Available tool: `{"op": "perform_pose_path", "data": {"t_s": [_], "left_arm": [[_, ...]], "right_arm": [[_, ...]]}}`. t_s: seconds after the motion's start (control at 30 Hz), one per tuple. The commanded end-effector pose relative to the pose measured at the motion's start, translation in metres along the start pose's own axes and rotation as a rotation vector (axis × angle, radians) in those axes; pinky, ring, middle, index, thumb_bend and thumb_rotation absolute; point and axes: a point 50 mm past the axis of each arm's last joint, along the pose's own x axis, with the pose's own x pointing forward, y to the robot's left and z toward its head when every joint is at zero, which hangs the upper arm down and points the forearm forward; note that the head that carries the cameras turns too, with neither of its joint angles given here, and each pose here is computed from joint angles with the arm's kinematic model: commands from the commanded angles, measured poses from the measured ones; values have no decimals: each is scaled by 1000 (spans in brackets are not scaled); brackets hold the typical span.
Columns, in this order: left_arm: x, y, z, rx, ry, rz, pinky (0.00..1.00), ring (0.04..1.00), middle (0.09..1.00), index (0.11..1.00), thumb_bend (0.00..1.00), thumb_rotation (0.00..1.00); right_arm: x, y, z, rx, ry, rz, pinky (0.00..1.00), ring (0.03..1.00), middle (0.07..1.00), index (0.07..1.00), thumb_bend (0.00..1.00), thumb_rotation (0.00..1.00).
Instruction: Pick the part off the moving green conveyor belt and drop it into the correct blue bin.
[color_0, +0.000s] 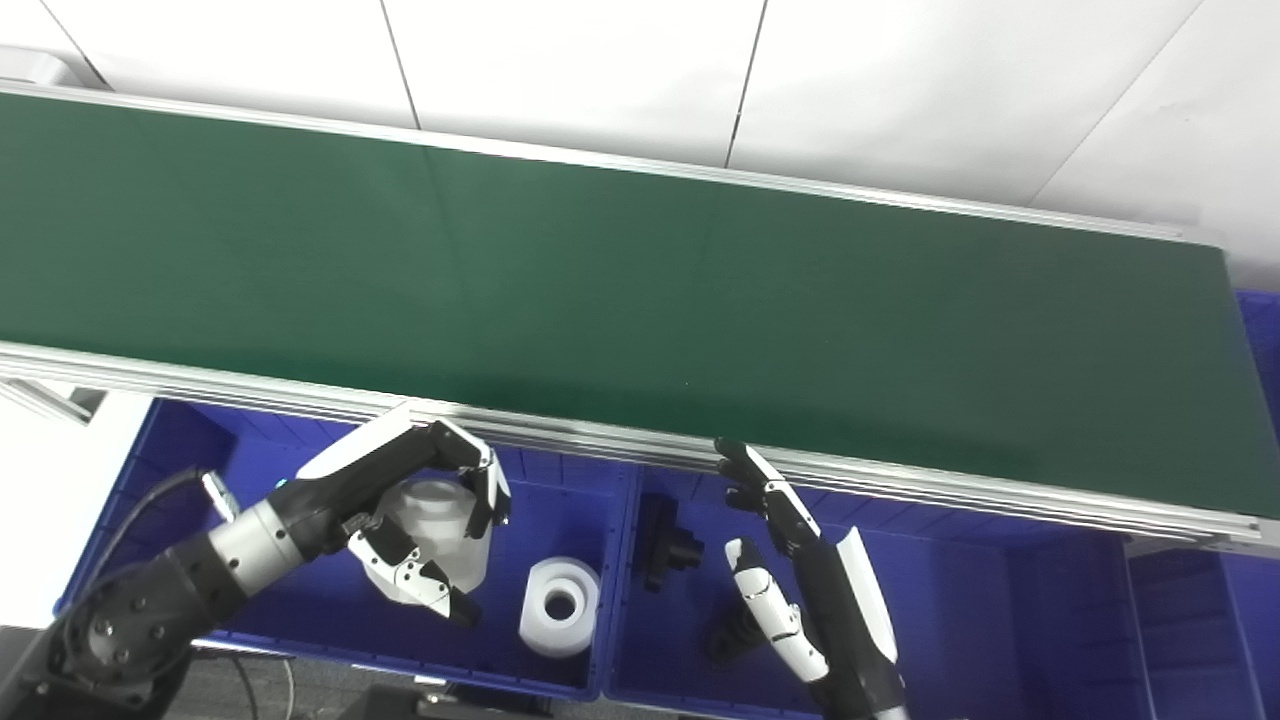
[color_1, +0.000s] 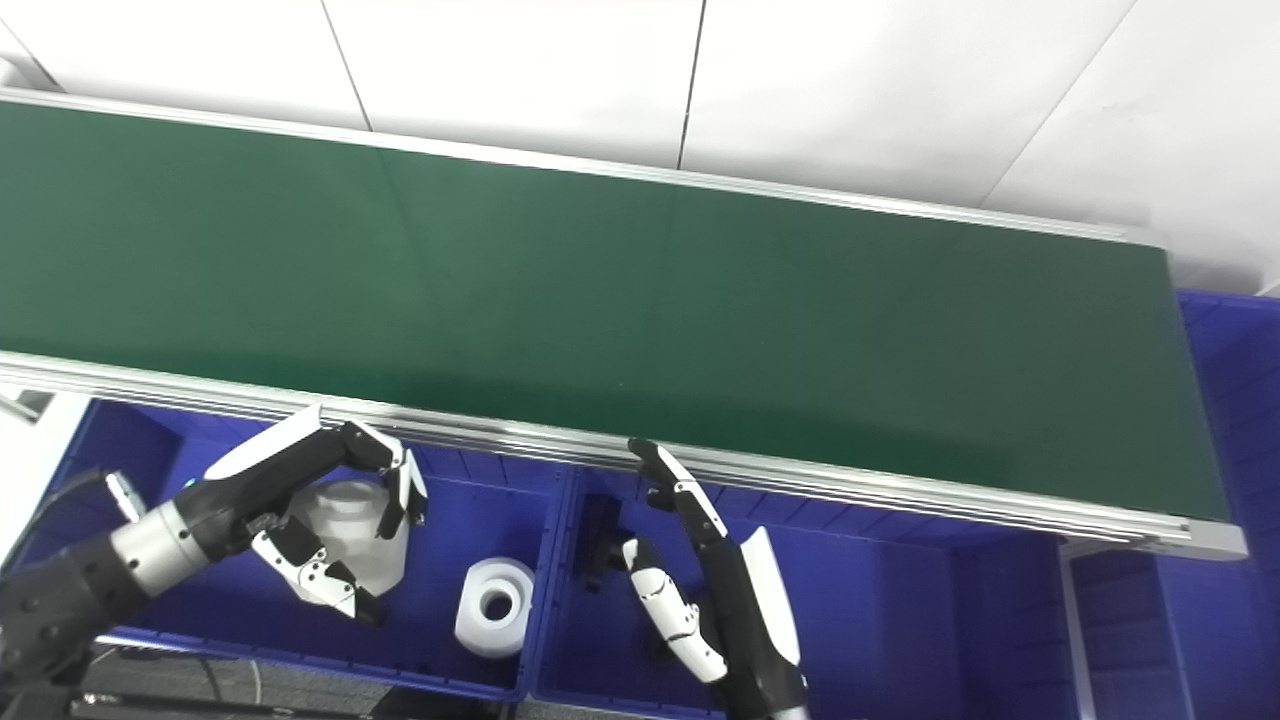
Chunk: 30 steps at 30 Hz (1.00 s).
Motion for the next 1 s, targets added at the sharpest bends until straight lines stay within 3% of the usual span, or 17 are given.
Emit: {"op": "perform_pose_path", "data": {"t_s": [0.0,0.2,0.23,0.3,0.37,0.43,0.53,0.67,0.73,0.83,0.93,0.97], "left_arm": [[-4,3,5,15,-66,73,181,216,472,268,540,0],[-10,-10,-3,-39,-90,234,191,231,471,282,540,0],[-11,-11,-6,-41,-80,259,221,263,472,287,539,0],[-13,-13,-11,-47,-54,286,308,352,500,401,520,0],[-15,-14,-16,-55,-36,294,363,405,513,423,515,0],[-16,-17,-20,-49,-15,287,523,554,507,461,513,0],[-16,-18,-24,-10,9,232,735,762,729,493,500,67],[-13,-18,-24,49,13,176,930,893,845,717,554,288],[-12,-17,-25,55,10,155,974,923,876,779,587,395],[-12,-16,-25,52,5,137,959,928,899,822,621,508],[-12,-15,-25,59,3,127,931,916,895,829,629,532],[-12,-15,-25,62,2,124,901,906,886,823,627,467]], "right_arm": [[2,0,10,11,-29,-13,816,883,912,893,369,915],[1,0,11,8,-28,-16,821,887,915,895,376,926],[1,0,11,9,-28,-17,821,886,913,894,378,928],[0,0,12,10,-26,-17,821,886,914,894,384,933],[-1,0,13,9,-26,-17,820,885,913,893,382,934],[-1,0,14,9,-27,-17,818,884,913,892,381,934],[-1,0,15,16,-28,-15,820,885,914,892,374,927],[-1,0,15,14,-32,-14,819,885,913,891,374,922],[-2,0,15,11,-33,-14,822,887,914,892,370,923],[-1,1,16,11,-30,-17,816,883,911,888,372,917],[-1,1,16,12,-30,-17,816,883,911,887,372,922],[-1,2,16,14,-29,-17,818,885,912,888,375,925]]}}
